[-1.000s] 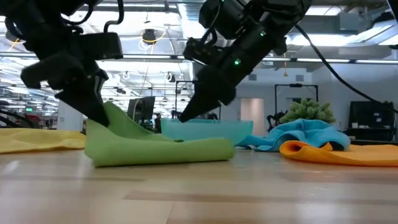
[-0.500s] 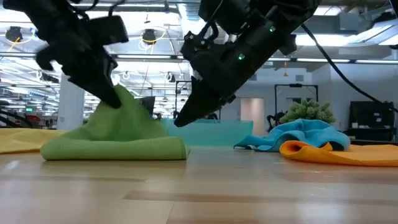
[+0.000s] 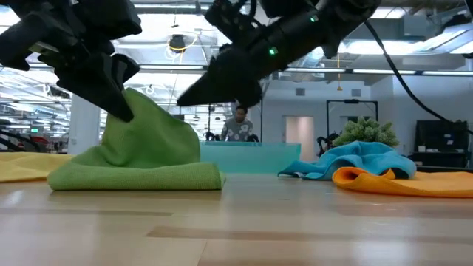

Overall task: Roll microfiber towels into tight, uniform cylinder then place into a basket
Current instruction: Roll the green microfiber cloth

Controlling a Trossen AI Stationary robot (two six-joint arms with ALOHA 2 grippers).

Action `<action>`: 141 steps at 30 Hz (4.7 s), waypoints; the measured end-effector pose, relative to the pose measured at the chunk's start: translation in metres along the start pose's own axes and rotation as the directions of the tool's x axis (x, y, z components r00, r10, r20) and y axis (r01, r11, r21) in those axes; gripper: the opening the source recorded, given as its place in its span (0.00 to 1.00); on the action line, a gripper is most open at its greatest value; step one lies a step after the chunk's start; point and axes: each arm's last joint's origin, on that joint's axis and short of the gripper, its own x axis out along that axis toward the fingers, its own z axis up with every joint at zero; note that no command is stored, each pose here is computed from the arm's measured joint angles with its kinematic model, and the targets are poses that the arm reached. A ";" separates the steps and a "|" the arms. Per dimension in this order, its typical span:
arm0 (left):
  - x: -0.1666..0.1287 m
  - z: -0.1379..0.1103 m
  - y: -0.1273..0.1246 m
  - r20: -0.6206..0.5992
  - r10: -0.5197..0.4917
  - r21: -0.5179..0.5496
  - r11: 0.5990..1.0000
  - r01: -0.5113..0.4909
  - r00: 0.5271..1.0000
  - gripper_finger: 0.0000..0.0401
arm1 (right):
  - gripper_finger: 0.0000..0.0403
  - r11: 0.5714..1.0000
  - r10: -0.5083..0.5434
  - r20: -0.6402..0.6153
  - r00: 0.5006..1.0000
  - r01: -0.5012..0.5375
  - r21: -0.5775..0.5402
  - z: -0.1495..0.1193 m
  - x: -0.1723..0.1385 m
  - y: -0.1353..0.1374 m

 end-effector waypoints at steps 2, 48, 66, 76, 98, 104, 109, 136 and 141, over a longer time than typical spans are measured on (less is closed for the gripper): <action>0.000 0.000 0.000 -0.001 -0.006 0.000 1.000 0.006 1.000 0.00 | 0.40 1.000 -0.010 0.008 1.000 0.010 0.007 0.006 0.001 -0.006; -0.021 0.029 -0.015 0.053 -0.104 0.120 0.988 0.098 0.993 0.00 | 0.65 0.916 0.400 -0.067 0.914 -0.399 0.035 -0.018 0.043 -0.024; -0.025 0.027 -0.022 0.058 -0.114 0.111 0.988 0.107 0.992 0.00 | 0.21 0.937 0.348 -0.137 0.927 -0.350 0.011 0.006 0.038 -0.023; -0.025 0.028 -0.023 0.074 -0.118 0.104 0.989 0.110 0.990 0.00 | 0.03 0.932 0.361 -0.178 0.915 -0.359 0.046 0.006 0.034 -0.021; -0.048 0.047 -0.034 0.102 -0.162 0.152 0.978 0.145 0.982 0.00 | 0.16 0.969 0.231 -0.205 0.951 -0.245 -0.044 0.052 -0.013 0.003; -0.047 0.046 -0.035 0.089 -0.173 0.156 0.975 0.157 0.981 0.00 | 0.40 0.966 0.241 -0.232 0.942 -0.255 -0.032 0.048 -0.012 0.006; -0.049 0.044 -0.039 0.071 -0.232 0.142 0.965 0.221 0.970 0.00 | 0.51 0.969 0.239 -0.232 0.943 -0.248 -0.008 0.051 -0.018 0.002; -0.073 0.019 -0.076 -0.008 -0.371 0.246 0.899 0.362 0.928 0.00 | 0.32 0.949 0.243 -0.063 0.968 -0.224 0.222 0.040 -0.059 0.022; -0.073 0.015 -0.075 -0.040 -0.358 0.246 0.901 0.357 0.933 0.00 | 0.32 0.945 0.274 0.062 0.960 -0.280 0.169 0.037 -0.033 0.047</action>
